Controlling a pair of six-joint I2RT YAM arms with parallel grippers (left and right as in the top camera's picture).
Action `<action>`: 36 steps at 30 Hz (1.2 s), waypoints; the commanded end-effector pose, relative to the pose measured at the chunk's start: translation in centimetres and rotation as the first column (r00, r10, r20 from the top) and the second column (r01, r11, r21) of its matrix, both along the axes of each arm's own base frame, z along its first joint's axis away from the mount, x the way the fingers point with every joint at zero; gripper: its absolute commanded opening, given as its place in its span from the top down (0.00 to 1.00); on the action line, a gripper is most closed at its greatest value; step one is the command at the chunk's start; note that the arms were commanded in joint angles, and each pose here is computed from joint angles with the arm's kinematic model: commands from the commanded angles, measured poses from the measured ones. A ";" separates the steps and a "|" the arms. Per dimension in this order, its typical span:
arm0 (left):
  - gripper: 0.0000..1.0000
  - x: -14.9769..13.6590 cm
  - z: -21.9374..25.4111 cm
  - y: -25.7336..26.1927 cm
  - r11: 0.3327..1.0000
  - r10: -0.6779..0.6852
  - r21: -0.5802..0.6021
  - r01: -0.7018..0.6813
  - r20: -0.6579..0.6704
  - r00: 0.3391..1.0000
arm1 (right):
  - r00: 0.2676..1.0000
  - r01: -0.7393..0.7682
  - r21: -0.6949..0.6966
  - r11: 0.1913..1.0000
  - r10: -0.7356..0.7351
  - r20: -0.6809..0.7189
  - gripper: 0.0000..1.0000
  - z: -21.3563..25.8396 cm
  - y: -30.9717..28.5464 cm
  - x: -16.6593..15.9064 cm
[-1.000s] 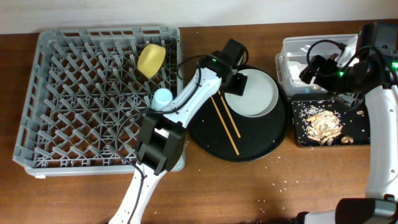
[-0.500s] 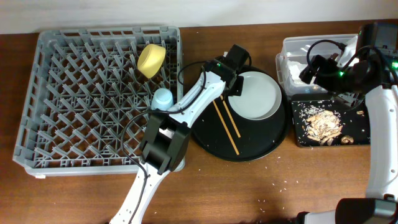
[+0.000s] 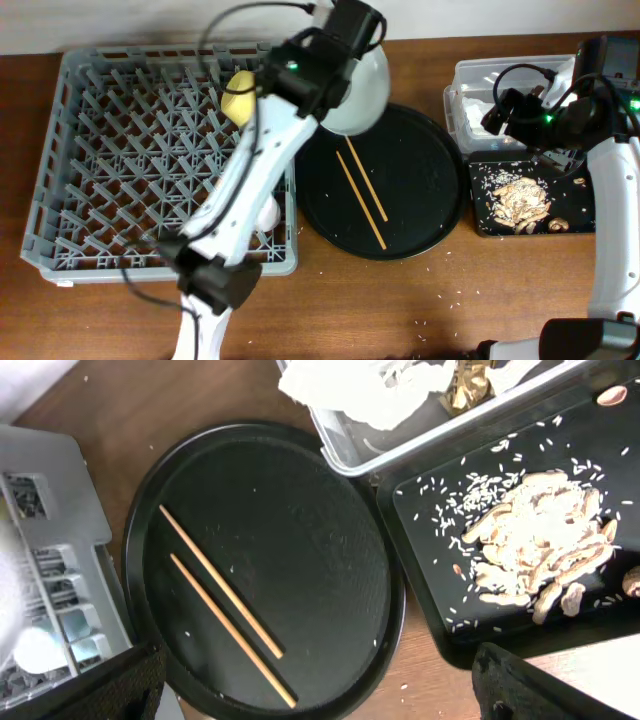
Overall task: Sort waste into correct bins and load items into the dishwasher rack
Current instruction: 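Grasp the white plate with the left gripper, then stand the white plate upright in the rack with the left gripper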
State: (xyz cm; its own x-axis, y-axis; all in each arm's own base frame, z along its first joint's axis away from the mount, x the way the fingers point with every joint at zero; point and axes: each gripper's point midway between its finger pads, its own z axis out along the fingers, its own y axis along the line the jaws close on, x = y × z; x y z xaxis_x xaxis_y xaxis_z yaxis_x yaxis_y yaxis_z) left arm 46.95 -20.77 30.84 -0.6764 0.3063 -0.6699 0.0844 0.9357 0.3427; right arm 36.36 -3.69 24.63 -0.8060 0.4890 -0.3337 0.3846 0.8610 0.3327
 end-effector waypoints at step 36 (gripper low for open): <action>0.26 -1.1 -6.6 7.8 0.979 0.131 -0.121 -0.163 -0.235 0.963 | 1.000 -0.003 -0.009 1.000 0.003 -0.012 0.02 -0.4 -0.1 0.0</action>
